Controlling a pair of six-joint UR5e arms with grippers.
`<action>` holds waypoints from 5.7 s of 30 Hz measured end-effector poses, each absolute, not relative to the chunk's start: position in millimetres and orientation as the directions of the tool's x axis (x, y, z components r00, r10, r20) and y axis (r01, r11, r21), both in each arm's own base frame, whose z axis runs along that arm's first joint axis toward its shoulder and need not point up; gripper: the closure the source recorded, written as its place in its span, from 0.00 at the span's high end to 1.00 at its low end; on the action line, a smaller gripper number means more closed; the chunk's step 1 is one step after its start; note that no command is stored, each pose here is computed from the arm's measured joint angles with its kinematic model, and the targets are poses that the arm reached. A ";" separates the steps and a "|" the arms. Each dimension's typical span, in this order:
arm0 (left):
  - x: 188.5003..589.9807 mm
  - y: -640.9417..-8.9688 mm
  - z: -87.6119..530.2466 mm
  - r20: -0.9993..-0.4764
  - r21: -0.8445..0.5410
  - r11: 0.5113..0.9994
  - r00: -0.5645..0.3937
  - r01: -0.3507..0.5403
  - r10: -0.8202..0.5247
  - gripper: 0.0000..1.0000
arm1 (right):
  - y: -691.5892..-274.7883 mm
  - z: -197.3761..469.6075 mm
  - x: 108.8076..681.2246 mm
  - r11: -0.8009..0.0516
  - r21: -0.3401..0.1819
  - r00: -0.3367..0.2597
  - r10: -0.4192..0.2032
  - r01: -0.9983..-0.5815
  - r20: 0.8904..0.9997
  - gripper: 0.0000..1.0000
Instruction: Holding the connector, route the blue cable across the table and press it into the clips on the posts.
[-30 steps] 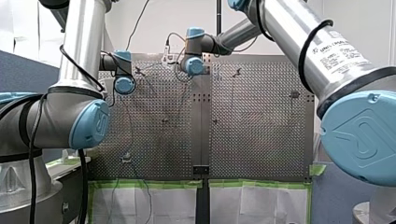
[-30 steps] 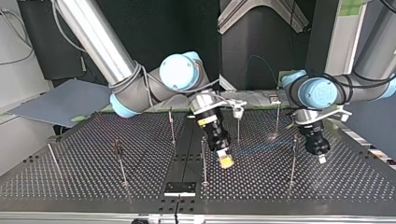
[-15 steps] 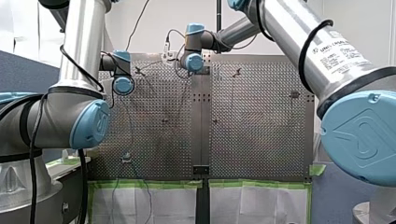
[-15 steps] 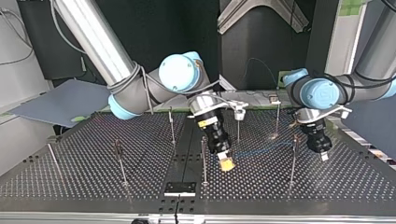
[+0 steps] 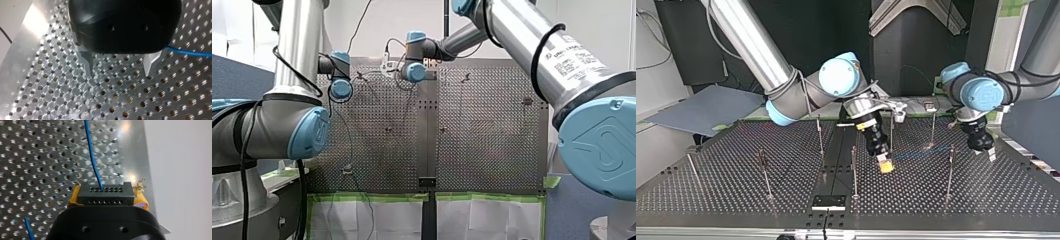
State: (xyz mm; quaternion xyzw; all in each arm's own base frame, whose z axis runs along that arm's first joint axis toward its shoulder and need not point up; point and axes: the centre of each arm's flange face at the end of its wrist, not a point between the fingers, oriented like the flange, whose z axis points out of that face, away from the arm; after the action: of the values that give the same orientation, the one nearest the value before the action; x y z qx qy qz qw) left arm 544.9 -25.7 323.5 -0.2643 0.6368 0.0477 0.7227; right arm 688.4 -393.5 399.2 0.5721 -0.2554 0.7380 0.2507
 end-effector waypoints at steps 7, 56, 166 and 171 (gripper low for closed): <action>515.7 -37.6 321.6 -0.948 -0.319 0.868 0.120 -0.380 -0.296 1.00 | -393.5 383.8 691.9 -0.736 -0.095 -0.205 0.061 -0.671 0.977 0.00; 413.2 -146.4 383.9 -0.981 -0.147 0.985 0.139 -0.091 -0.134 1.00 | -407.6 356.4 682.1 -0.708 -0.093 -0.168 0.037 -0.700 0.985 0.00; 501.4 -161.9 388.6 -0.972 -0.082 0.978 0.234 -0.193 -0.035 0.47 | -423.7 348.5 670.5 -0.689 -0.088 -0.148 0.028 -0.719 0.989 0.00; 501.7 -162.6 389.3 -0.970 -0.084 0.978 0.240 -0.192 -0.036 0.34 | -423.3 346.3 670.1 -0.689 -0.088 -0.145 0.026 -0.719 0.989 0.00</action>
State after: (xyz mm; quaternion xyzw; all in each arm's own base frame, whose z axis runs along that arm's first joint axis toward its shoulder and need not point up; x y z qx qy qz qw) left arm 501.7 -162.6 389.3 -0.0926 0.6145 0.0497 0.7819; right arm 670.1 -423.3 346.3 0.5969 -0.2906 0.6987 0.2666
